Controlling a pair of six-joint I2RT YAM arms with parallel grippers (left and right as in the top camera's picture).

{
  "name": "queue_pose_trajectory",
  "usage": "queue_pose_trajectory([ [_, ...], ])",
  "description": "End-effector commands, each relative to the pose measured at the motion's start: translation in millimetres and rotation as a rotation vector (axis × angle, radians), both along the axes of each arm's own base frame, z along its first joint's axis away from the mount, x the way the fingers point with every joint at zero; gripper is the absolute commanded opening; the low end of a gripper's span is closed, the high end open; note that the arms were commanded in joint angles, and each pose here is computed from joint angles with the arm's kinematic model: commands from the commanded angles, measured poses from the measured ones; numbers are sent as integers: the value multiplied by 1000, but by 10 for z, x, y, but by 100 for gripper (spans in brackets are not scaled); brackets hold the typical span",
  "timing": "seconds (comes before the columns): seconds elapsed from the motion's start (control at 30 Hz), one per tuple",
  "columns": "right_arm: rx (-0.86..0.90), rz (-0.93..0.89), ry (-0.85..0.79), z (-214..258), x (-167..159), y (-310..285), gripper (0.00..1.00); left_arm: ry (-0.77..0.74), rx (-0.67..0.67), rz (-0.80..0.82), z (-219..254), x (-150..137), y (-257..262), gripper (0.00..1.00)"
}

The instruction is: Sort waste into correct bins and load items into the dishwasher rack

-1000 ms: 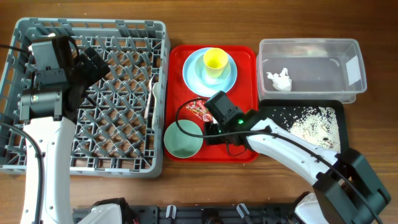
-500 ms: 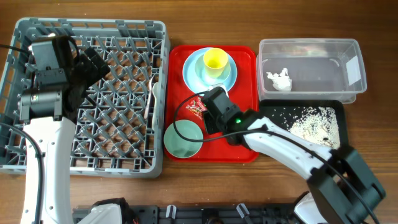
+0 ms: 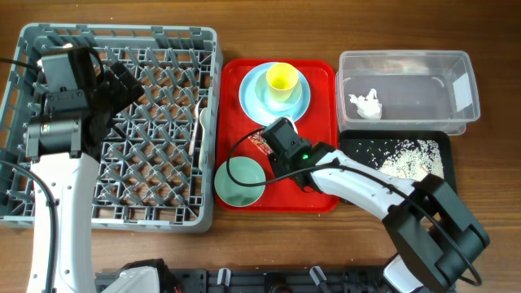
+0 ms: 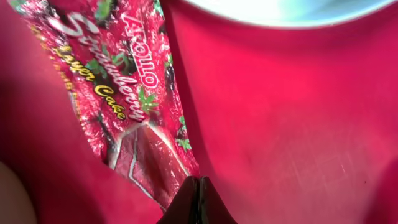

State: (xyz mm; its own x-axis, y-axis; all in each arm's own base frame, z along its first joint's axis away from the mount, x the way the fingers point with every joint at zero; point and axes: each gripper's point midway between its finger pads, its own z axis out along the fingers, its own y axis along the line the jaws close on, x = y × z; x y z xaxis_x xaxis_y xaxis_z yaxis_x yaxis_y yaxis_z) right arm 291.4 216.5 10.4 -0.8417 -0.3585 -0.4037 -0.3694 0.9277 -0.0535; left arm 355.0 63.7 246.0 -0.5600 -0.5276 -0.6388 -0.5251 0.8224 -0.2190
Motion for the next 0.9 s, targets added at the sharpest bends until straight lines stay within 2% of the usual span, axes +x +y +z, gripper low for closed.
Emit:
queue_pose_trajectory([
  [0.0, 23, 2, -54, 304, 83, 37, 4, -9, -3, 18, 26, 5, 29, 100],
  [0.03, 47, 2, -81, 518, 79, 35, 4, -9, -3, 18, 26, 5, 29, 100],
  [0.33, 176, 3, -214, 1495, -183, -183, 4, -9, -3, 18, 26, 5, 29, 100],
  [0.5, 246, -73, -336, 1928, -119, -447, 4, -9, -3, 18, 26, 5, 29, 100],
  [0.63, 240, -228, -409, 2086, 22, -822, 4, -9, -3, 18, 26, 5, 29, 100],
  [0.73, 200, -469, -461, 2099, 200, -1302, 4, -10, -3, 18, 27, 6, 29, 100],
  [0.87, 203, -690, -454, 1989, 348, -1716, 4, -10, -3, 18, 27, 6, 29, 100],
])
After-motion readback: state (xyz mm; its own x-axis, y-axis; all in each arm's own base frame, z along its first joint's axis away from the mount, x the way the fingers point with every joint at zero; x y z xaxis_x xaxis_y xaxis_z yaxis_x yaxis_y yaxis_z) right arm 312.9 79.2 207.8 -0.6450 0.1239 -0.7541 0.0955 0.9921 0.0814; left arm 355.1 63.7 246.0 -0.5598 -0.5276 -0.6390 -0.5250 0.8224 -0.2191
